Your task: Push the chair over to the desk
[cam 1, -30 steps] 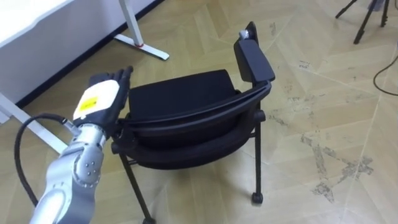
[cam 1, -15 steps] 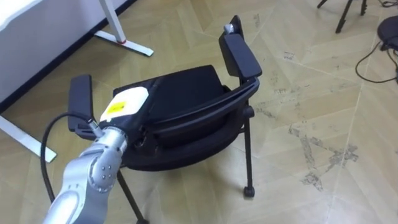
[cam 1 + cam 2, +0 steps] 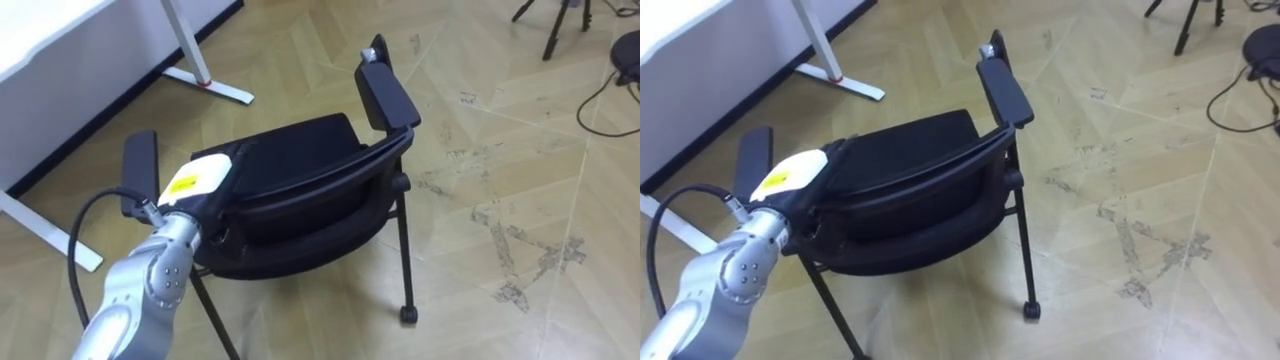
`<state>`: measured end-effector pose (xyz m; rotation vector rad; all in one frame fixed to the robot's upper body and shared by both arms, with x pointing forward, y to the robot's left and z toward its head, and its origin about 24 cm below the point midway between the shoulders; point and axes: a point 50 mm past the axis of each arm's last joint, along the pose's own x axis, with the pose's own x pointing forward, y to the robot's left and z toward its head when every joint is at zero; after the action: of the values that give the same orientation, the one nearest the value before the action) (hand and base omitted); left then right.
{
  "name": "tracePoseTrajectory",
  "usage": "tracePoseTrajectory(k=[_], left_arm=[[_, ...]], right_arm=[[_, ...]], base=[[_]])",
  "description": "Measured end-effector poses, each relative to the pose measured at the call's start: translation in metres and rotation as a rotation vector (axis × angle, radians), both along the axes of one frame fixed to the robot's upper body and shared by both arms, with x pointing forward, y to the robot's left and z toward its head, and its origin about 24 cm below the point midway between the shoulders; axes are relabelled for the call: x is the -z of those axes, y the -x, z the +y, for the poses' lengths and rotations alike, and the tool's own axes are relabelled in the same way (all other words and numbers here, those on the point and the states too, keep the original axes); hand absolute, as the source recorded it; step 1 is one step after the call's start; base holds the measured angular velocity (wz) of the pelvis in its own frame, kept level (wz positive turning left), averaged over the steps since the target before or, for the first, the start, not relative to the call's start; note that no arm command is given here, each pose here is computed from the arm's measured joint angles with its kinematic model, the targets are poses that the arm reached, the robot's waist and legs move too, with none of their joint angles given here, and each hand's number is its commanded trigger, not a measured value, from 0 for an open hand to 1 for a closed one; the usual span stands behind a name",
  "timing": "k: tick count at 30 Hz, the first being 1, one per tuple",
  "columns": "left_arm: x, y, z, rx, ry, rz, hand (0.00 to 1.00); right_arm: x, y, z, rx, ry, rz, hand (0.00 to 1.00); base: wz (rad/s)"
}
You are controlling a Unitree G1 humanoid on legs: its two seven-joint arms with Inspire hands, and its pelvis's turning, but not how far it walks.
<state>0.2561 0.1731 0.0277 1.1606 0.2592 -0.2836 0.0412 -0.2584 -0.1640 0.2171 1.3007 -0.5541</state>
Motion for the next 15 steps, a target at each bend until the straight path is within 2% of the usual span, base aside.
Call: tracePoseTrajectory(k=[15], left_arm=[[0.031,-0.017,0.011,-0.027,-0.045,-0.023,0.0]], right_arm=[[-0.003,0.0,-0.007,0.022,0.047,0.0,0.0]], base=[[-0.02]])
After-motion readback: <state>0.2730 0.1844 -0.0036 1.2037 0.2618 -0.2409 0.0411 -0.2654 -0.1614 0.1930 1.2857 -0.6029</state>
